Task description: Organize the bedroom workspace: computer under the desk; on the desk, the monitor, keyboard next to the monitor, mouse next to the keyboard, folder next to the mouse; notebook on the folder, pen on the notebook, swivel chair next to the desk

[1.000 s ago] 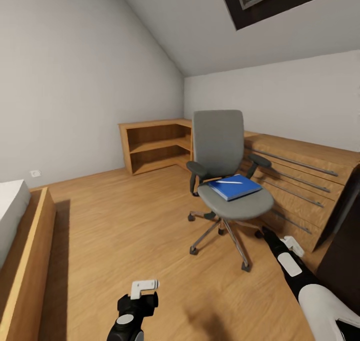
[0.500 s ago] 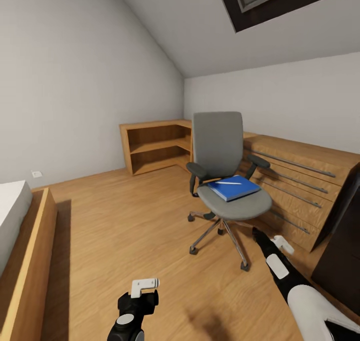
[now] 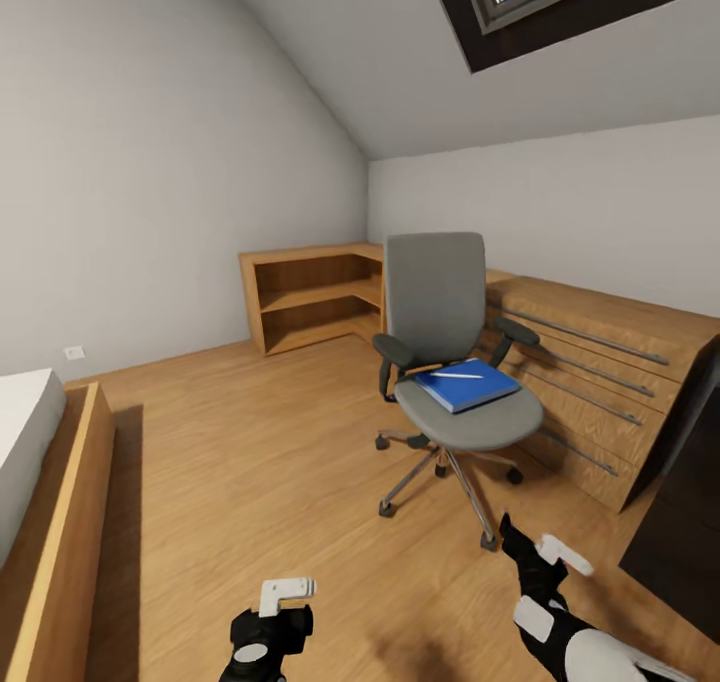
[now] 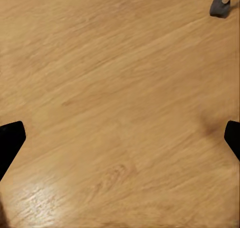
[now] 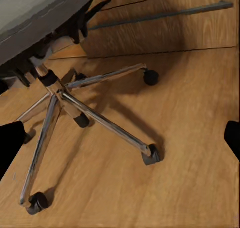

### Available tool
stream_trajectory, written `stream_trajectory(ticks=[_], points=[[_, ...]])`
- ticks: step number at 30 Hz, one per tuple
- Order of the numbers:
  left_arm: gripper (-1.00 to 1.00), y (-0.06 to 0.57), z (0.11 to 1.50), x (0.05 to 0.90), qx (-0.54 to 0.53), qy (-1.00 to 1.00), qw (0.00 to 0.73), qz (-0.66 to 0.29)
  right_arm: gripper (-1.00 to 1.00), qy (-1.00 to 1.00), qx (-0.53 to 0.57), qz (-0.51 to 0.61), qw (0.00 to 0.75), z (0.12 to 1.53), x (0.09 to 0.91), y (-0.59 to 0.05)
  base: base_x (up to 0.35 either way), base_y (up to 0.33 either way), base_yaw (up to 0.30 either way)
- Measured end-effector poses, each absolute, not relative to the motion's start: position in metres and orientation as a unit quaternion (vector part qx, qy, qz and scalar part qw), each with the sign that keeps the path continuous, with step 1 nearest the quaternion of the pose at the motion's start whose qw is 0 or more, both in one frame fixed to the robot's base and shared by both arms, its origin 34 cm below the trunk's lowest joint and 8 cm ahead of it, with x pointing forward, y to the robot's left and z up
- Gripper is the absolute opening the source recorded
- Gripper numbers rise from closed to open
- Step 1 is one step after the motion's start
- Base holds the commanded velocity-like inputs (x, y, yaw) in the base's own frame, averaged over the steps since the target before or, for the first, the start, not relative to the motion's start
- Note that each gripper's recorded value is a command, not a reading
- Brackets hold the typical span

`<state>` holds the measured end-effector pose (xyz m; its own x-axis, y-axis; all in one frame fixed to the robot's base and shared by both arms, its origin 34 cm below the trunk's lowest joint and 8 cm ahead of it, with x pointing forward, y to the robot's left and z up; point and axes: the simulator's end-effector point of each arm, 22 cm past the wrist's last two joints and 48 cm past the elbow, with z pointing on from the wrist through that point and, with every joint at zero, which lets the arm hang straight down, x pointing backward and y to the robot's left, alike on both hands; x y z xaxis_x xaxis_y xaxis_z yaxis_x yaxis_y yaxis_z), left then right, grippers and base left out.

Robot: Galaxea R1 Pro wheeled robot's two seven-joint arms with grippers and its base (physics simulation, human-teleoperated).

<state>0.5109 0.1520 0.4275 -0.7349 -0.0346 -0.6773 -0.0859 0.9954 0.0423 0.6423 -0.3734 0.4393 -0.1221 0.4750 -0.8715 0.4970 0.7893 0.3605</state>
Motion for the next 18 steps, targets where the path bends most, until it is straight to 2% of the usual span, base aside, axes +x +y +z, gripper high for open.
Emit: stream_trajectory(ticks=[6,18], points=[[1.0,0.166,0.394,0.491,-0.039,0.935,0.348,0.053,1.0,0.762,0.311,-0.056,0.565,0.401,0.563,-0.38,0.0,0.0,0.0],[1.0,0.192,0.368,0.46,-0.047,0.936,0.341,0.08,1.0,0.78,0.286,-0.071,0.552,0.407,0.536,-0.383,0.0,0.0,0.0]])
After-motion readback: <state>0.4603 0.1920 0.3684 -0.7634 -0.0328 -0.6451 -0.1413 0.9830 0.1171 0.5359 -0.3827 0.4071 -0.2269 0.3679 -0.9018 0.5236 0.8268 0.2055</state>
